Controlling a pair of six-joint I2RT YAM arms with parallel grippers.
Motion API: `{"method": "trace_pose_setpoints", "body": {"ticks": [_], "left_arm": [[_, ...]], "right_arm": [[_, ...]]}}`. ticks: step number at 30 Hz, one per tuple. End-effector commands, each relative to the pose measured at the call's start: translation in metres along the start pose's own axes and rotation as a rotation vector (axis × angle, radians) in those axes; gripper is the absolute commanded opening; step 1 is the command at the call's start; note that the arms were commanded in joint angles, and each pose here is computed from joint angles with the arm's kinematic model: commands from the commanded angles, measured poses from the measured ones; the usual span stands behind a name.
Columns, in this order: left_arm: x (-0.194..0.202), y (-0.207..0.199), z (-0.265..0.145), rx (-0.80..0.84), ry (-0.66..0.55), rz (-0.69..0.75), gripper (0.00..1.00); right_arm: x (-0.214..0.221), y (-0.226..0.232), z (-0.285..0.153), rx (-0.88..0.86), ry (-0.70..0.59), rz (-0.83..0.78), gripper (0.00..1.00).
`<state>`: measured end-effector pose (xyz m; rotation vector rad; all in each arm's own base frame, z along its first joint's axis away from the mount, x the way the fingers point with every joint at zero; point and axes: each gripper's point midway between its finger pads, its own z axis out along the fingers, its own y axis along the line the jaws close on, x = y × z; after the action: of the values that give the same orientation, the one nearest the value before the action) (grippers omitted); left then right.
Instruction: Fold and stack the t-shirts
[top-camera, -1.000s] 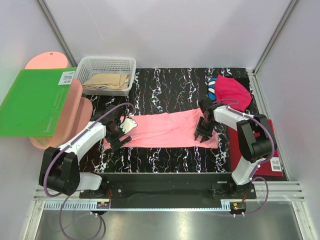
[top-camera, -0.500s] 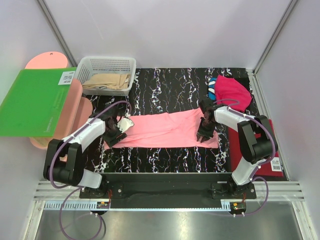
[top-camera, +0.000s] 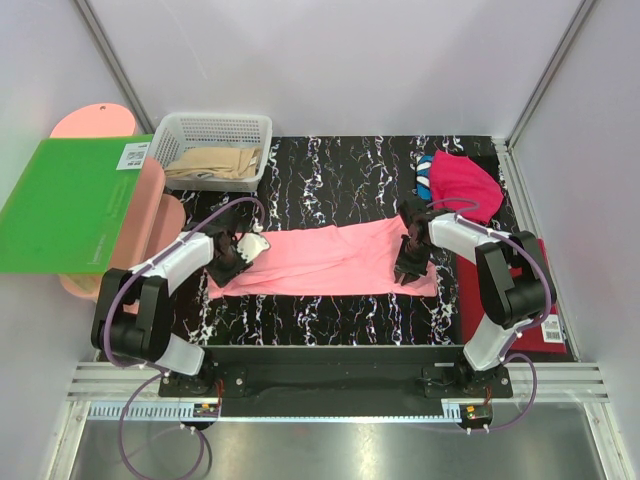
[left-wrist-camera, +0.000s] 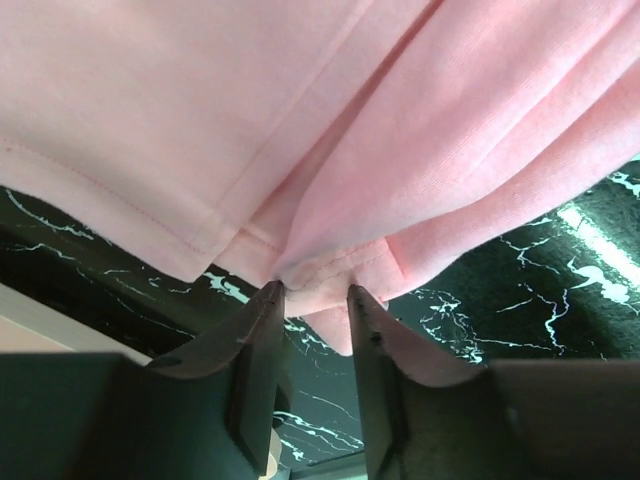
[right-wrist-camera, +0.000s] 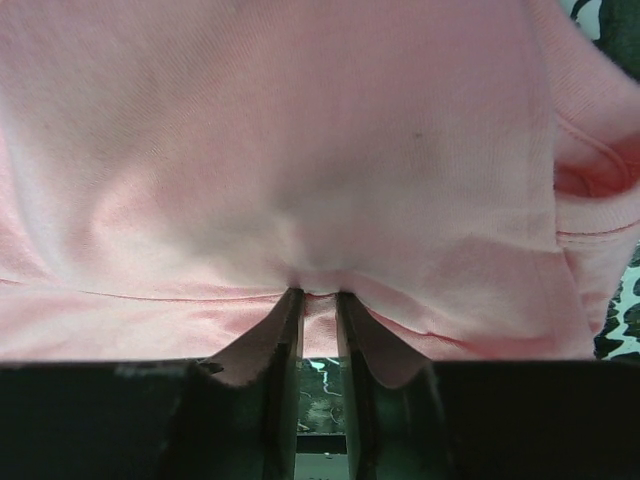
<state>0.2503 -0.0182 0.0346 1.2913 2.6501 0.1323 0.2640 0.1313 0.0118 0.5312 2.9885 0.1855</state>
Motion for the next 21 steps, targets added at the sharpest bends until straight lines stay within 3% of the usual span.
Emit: {"method": "trace_pose_setpoints", "body": {"ticks": [1,6,8,11,14,21], "left_arm": [[-0.01,0.001,0.001,0.014,-0.036,-0.005,0.35],[-0.004,-0.006,0.003,0.034,-0.015,0.002,0.38],[-0.005,-0.007,0.001,0.03,-0.02,0.0,0.49],[-0.008,-0.005,-0.006,0.012,-0.043,-0.004,0.78],[-0.01,-0.003,-0.016,-0.009,-0.069,-0.006,0.9],[-0.017,-0.012,-0.02,0.018,-0.116,-0.014,0.92]], "right_arm": [[-0.009,-0.012,0.0,0.043,-0.053,-0.005,0.25],[-0.009,-0.01,-0.001,0.036,-0.053,-0.004,0.24],[-0.009,-0.01,-0.001,0.037,-0.052,-0.002,0.24],[-0.008,-0.011,-0.001,0.039,-0.049,-0.002,0.23],[-0.008,-0.01,-0.002,0.036,-0.053,-0.007,0.23],[-0.009,-0.01,-0.003,0.034,-0.055,-0.002,0.21]]}}
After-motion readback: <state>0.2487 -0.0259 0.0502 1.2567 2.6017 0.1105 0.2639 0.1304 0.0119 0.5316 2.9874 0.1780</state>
